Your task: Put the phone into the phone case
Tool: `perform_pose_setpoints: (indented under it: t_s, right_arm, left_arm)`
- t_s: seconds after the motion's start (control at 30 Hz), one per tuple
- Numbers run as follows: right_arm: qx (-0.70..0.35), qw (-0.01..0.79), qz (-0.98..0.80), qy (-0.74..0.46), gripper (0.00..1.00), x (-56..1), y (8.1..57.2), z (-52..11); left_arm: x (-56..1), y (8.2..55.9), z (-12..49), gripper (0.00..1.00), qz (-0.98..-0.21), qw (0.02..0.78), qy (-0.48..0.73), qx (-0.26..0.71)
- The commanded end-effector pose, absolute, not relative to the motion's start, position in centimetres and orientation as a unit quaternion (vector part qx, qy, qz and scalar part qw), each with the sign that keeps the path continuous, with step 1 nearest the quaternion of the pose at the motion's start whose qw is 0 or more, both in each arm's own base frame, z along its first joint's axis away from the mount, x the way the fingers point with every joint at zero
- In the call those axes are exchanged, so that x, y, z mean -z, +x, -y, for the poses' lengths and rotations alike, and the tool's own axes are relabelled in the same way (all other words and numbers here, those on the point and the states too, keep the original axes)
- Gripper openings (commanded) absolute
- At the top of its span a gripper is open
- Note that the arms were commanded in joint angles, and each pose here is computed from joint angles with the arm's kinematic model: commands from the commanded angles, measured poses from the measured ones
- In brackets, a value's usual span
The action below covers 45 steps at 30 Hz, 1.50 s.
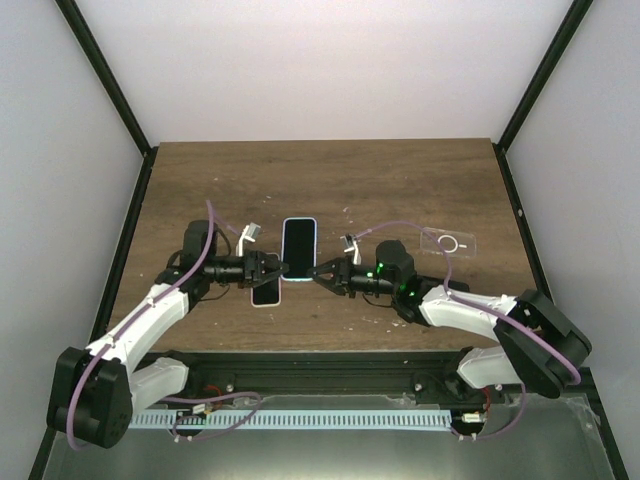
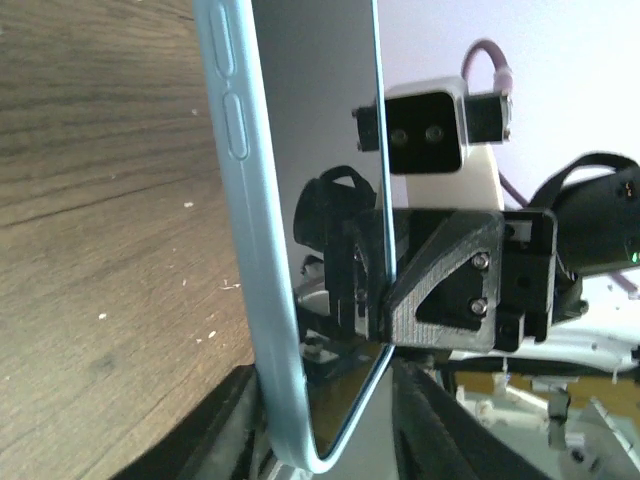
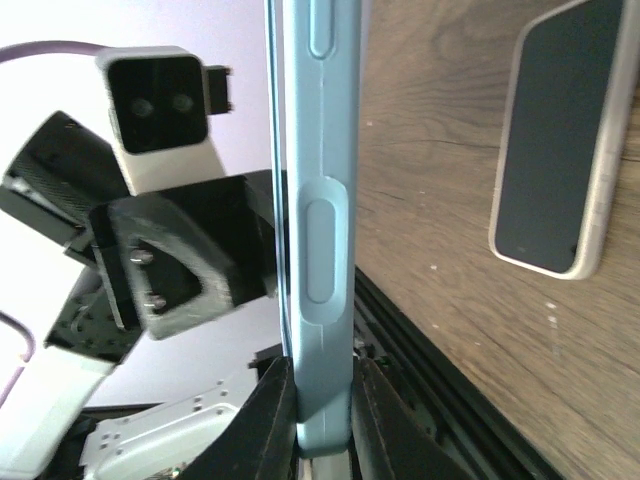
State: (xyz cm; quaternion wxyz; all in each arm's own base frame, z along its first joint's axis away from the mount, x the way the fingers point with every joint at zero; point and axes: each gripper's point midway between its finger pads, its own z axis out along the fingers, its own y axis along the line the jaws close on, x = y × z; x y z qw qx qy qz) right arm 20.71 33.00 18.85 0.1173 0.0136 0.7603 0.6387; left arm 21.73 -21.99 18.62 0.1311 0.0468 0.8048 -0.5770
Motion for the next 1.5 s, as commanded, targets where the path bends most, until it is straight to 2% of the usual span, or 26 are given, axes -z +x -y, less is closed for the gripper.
perform_pose_setpoints:
  t_s: [0.0,0.23,0.27,0.37,0.63,0.87,1.0,1.17,1.27,1.33,1.47]
  right_arm:
    - [-0.612,0.13,-0.78,0.001,0.05,-17.8,20.9,-32.7]
    - [-0.576,0.129,-0.807,0.007,0.04,-14.7,20.7,-31.8]
    - [-0.571,0.127,-0.811,0.007,0.04,-14.2,20.7,-31.8]
    - [-0.558,0.115,-0.822,0.007,0.04,-12.5,20.7,-31.9]
    - [-0.536,0.089,-0.839,-0.001,0.05,-9.6,21.1,-32.8]
    - [-0.518,0.064,-0.853,0.01,0.06,-6.9,20.7,-32.6]
    - [-0.492,0.054,-0.869,0.025,0.18,-5.7,20.7,-32.1]
    - [-0.462,0.064,-0.884,0.037,0.38,-6.0,20.6,-30.9]
    - [-0.42,0.084,-0.902,0.051,0.62,-6.4,21.1,-29.5]
    - [-0.397,0.104,-0.91,0.058,0.74,-7.0,21.6,-28.5]
    - [-0.346,0.146,-0.924,0.075,0.87,-8.2,23.3,-26.4]
  left_arm:
    - [-17.6,22.4,21.5,0.43,-0.823,0.153,0.045,0.545]
    - [-17.0,22.6,21.1,0.6,-0.833,0.158,0.04,0.528]
    - [-17.0,22.5,21.0,0.65,-0.836,0.159,0.04,0.523]
    - [-17.2,22.6,20.4,0.98,-0.847,0.174,0.046,0.499]
    - [-17.8,23.1,18.4,1.0,-0.872,0.232,0.051,0.427]
    - [-17.9,23.1,17.8,1.0,-0.874,0.251,0.052,0.412]
    - [-18.2,23.2,18.0,1.0,-0.872,0.253,0.059,0.416]
    - [-19.0,22.8,18.2,1.0,-0.869,0.252,0.077,0.419]
    - [-19.9,22.8,18.1,1.0,-0.866,0.265,0.087,0.414]
    - [-20.3,22.9,17.9,1.0,-0.865,0.273,0.089,0.411]
    - [-20.7,23.2,17.8,1.0,-0.864,0.283,0.096,0.405]
